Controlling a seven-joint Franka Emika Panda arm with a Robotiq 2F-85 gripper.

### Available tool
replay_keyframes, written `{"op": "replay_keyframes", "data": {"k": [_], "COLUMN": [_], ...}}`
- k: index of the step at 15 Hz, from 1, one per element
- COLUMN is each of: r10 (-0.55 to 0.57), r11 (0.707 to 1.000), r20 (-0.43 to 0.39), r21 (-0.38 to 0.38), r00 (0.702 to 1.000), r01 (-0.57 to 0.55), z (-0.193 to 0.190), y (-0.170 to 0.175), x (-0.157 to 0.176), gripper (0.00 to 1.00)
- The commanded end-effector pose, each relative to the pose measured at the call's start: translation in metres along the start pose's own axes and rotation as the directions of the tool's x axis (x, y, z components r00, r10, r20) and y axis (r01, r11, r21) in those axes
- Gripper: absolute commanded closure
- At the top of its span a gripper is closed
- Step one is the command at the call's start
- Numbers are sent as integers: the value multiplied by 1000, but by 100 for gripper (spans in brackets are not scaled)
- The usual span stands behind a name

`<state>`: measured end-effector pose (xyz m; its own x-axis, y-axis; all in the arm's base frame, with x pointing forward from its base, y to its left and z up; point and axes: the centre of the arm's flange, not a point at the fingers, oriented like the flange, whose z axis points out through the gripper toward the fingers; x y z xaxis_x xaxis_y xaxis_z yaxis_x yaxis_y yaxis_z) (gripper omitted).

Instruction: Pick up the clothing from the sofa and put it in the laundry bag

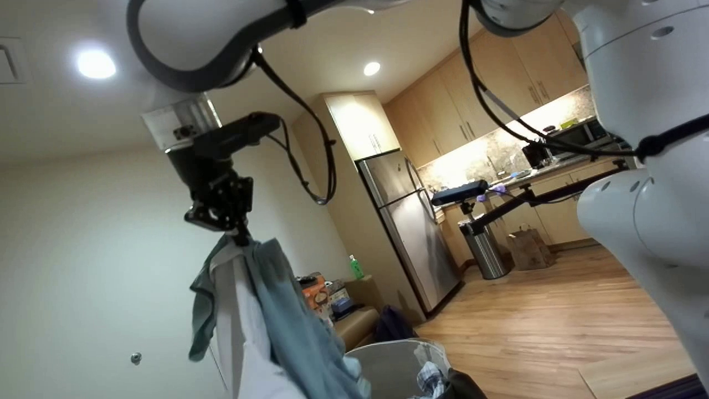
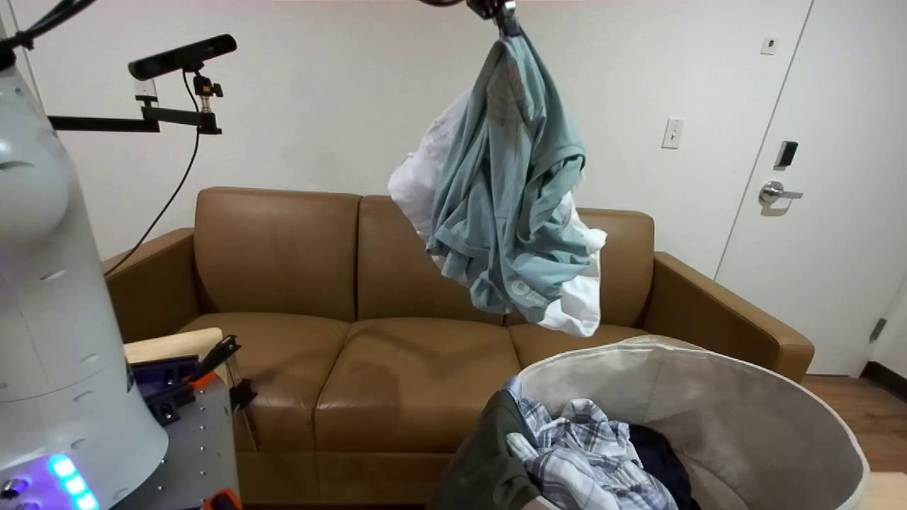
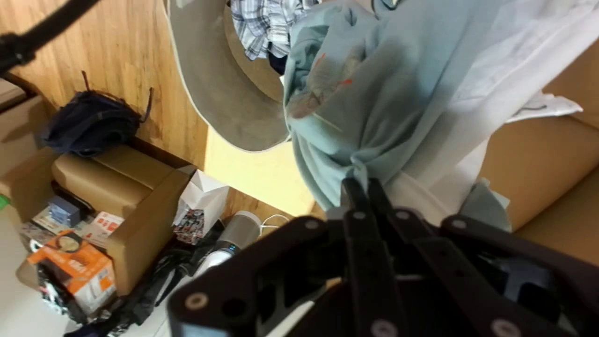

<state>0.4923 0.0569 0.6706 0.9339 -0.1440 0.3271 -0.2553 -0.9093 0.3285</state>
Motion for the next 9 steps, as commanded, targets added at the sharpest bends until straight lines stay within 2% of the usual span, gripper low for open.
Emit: {"op": "replay_keyframes", "data": {"k": [1,2,3,5,9], "r10": [194,244,154,180,150], "r11": [981,970,988,984,988], "r20": [-18,-16,-15,-20,14], "r21": [1,1,-12,-11,-24], "r00": [981,970,988,984,989], "r01": [-194,-244,-154,-180,-149], "z": [-45,-51,-33,-39,-14], "y": [90,118,79,100,71], "x": [-11,-13,-10,-14,-4], "gripper": [98,98,98,96,98]}}
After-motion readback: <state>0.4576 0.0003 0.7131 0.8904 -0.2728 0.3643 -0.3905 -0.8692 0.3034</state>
